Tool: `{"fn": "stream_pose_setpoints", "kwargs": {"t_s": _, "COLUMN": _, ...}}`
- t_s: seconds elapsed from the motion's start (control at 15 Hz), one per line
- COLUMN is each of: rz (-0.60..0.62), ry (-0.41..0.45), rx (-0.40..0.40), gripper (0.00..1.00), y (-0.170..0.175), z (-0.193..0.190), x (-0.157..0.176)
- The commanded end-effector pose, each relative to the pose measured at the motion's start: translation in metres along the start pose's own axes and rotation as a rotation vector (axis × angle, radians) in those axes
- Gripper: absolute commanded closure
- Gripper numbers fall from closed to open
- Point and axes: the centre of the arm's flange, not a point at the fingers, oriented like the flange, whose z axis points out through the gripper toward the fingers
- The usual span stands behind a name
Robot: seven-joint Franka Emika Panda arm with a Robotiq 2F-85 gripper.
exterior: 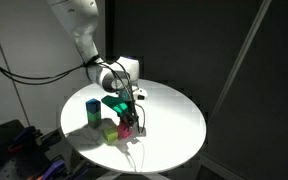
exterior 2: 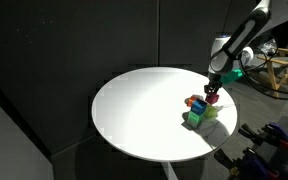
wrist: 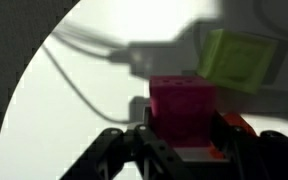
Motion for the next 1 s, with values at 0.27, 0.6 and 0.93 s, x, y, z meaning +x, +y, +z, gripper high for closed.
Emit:
{"fn": "stream_pose_setpoints", "kwargs": {"t_s": 0.27, "rz": -0.042, "ry": 0.003, "rx": -0.012, "gripper": 0.70, "y": -0.013, "z": -0.021, "x": -0.014}}
{"fn": "stream_pose_setpoints", "kwargs": {"t_s": 0.6, "rz": -0.048, "ry": 0.008, "rx": -0.011, "gripper": 0.70, "y": -0.017, "z": -0.029, "x": -0.018}}
{"fn": "stream_pose_setpoints", "kwargs": {"t_s": 0.93, "rz": -0.047, "ry": 0.007, "rx": -0.010, "gripper": 0.70, "y": -0.023, "z": -0.035, "x": -0.023}}
